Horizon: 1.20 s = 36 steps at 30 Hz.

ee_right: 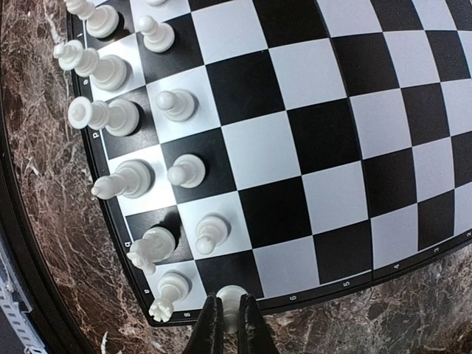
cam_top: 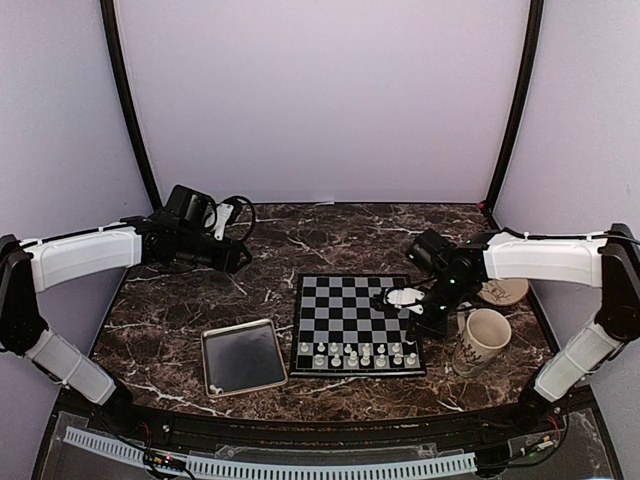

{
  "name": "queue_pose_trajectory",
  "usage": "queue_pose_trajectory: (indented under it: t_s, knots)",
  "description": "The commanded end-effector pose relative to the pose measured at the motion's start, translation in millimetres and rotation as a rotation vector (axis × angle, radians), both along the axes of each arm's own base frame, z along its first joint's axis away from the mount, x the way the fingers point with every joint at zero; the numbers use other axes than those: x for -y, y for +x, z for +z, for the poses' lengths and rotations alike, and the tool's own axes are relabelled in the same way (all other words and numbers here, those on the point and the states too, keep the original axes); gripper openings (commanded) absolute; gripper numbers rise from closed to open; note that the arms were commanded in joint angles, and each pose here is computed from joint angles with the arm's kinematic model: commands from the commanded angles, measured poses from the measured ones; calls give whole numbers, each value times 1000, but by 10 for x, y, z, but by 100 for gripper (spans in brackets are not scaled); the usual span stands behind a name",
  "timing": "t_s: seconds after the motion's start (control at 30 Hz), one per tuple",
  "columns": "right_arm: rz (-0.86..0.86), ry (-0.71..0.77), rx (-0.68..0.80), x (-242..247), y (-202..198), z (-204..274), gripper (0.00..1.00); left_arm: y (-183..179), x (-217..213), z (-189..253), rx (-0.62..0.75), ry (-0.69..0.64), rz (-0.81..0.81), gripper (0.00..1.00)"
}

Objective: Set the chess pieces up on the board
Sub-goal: Place the pawn at h2.

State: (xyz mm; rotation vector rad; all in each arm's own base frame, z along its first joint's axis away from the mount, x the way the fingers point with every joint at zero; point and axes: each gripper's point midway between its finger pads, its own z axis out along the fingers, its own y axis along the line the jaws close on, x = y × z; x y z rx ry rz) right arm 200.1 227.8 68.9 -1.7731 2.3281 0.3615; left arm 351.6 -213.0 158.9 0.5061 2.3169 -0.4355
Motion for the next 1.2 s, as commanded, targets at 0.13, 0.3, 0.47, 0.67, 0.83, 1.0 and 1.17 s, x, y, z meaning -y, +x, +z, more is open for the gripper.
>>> queue_pose_trajectory:
  t_s: [0.13, 0.3, 0.47, 0.67, 0.83, 1.0, 1.17]
  knots:
    - [19, 28, -13, -2, -64, -44, 4, 0, 21, 23, -14, -1, -10, 53]
    - [18, 33, -15, -34, -38, -73, 4, -5, 30, 14, -19, 0, -13, 52]
    - [21, 29, -21, -50, -25, -114, 4, -3, 33, 11, -21, 1, -15, 52]
    - [24, 13, -34, -32, -37, -183, 5, -2, 31, 4, -25, 1, -16, 52]
    - [27, 5, -38, -18, -46, -215, 5, -4, 37, 2, -27, 2, -17, 53]
    - [28, -3, -40, 2, -58, -260, 6, -5, 39, -9, -32, 4, -18, 52]
    - [26, -11, -39, 19, -60, -274, 9, -4, 39, -19, -34, 4, -18, 53]
